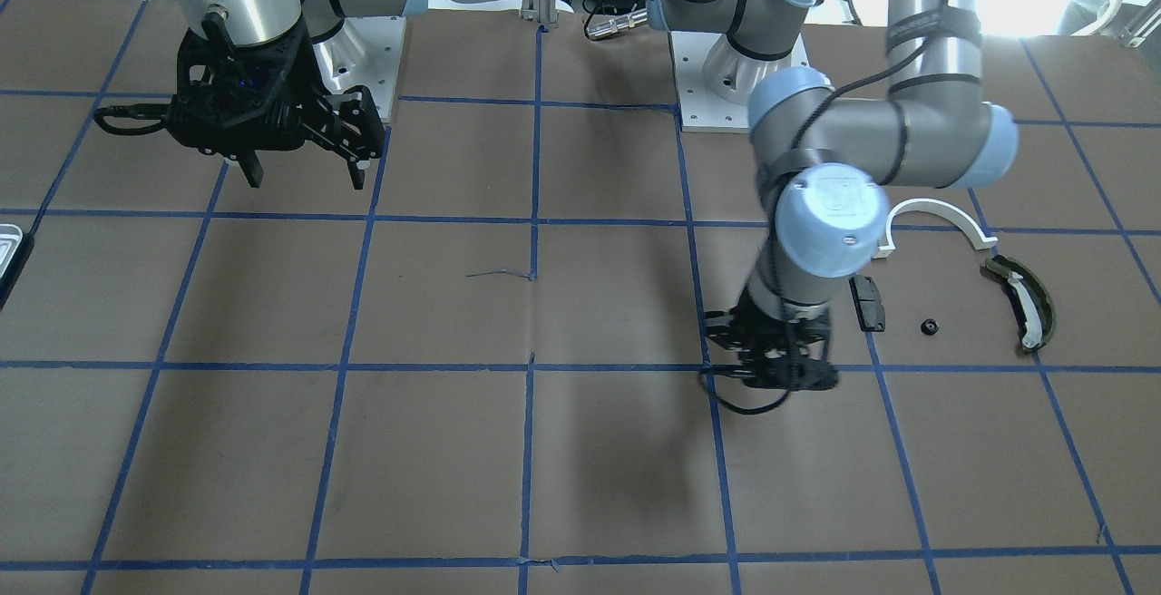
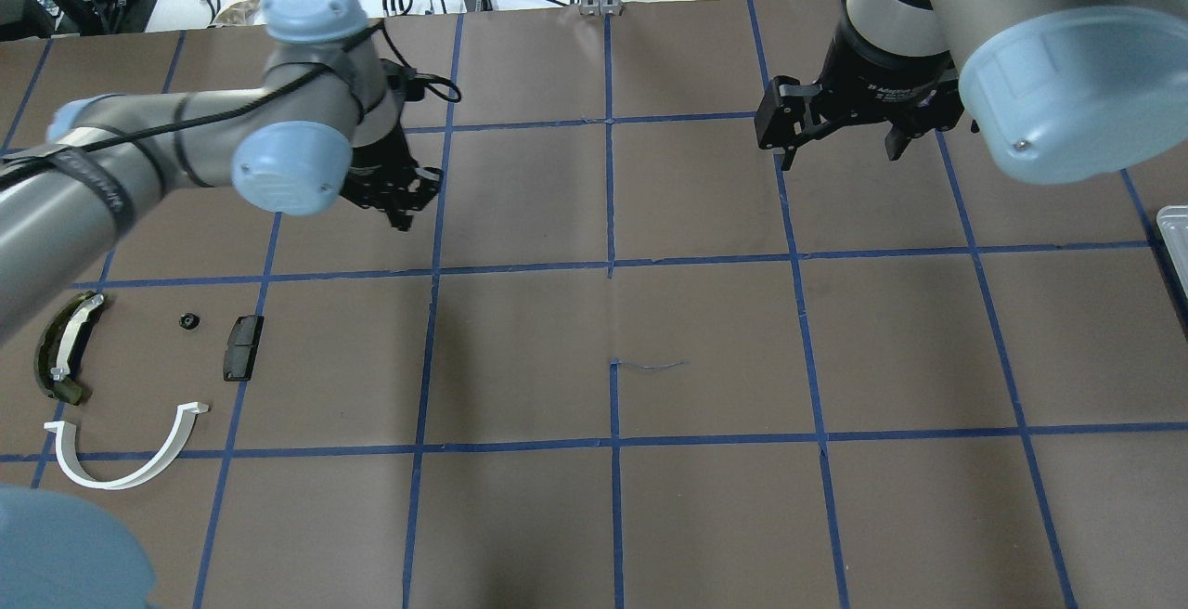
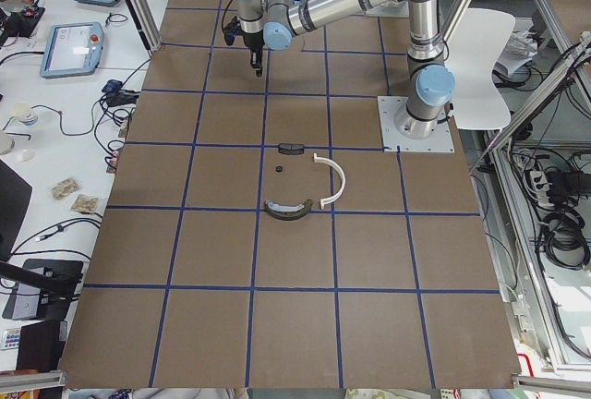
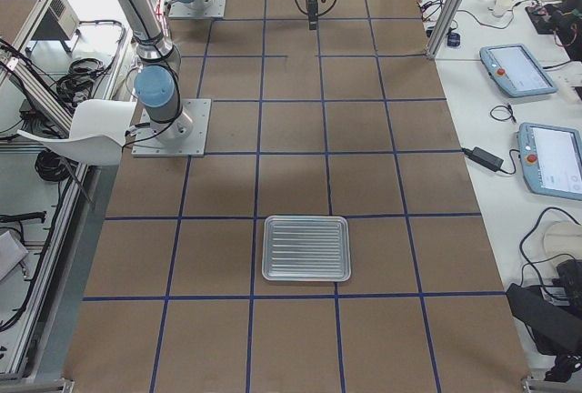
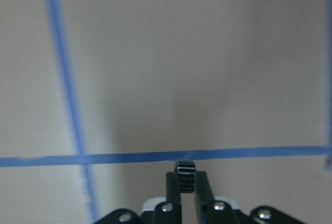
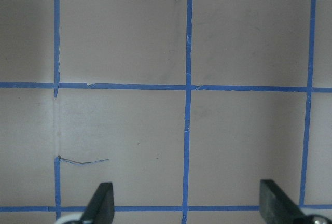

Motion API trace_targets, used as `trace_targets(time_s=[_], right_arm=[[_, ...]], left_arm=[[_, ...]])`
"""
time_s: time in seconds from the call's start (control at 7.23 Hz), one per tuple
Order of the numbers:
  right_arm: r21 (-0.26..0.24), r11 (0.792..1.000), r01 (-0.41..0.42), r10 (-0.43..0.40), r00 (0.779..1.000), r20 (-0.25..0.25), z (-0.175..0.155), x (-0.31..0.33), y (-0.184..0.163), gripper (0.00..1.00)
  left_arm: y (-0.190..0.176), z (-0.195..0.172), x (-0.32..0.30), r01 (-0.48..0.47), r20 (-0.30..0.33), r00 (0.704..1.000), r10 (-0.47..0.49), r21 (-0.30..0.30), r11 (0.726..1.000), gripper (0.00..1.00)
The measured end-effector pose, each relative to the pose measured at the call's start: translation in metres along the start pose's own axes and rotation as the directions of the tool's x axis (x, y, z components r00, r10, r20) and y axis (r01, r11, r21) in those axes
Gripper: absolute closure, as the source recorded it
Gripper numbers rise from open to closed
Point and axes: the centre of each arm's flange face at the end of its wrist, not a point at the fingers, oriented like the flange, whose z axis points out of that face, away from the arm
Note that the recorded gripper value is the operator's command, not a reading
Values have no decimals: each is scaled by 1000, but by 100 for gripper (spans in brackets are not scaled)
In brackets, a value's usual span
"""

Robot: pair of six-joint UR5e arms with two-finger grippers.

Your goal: Place bearing gear from tray to pile

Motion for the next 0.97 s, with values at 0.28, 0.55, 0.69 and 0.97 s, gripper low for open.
trace_targets(time_s=[0.28,0.55,0.69,0.97], right_arm=[[3,1000,-4,4,1000,0,0,-1,0,0],[-2,1000,3,-3,1000,25,-1,-3,2,0],[-5,1000,5,-5,999,54,-1,-7,4,0],[-4,1000,6,-5,997,75,-3,-9,5,0]], left_arm=[[16,4,-147,-26,-8,1000,26,-38,999,100],[55,36,-275,-45,-48,998,42,-57,997,100],[72,51,-313,-47,-64,997,43,-62,997,100],[86,83,-336,-44,-106,994,36,-76,996,100]])
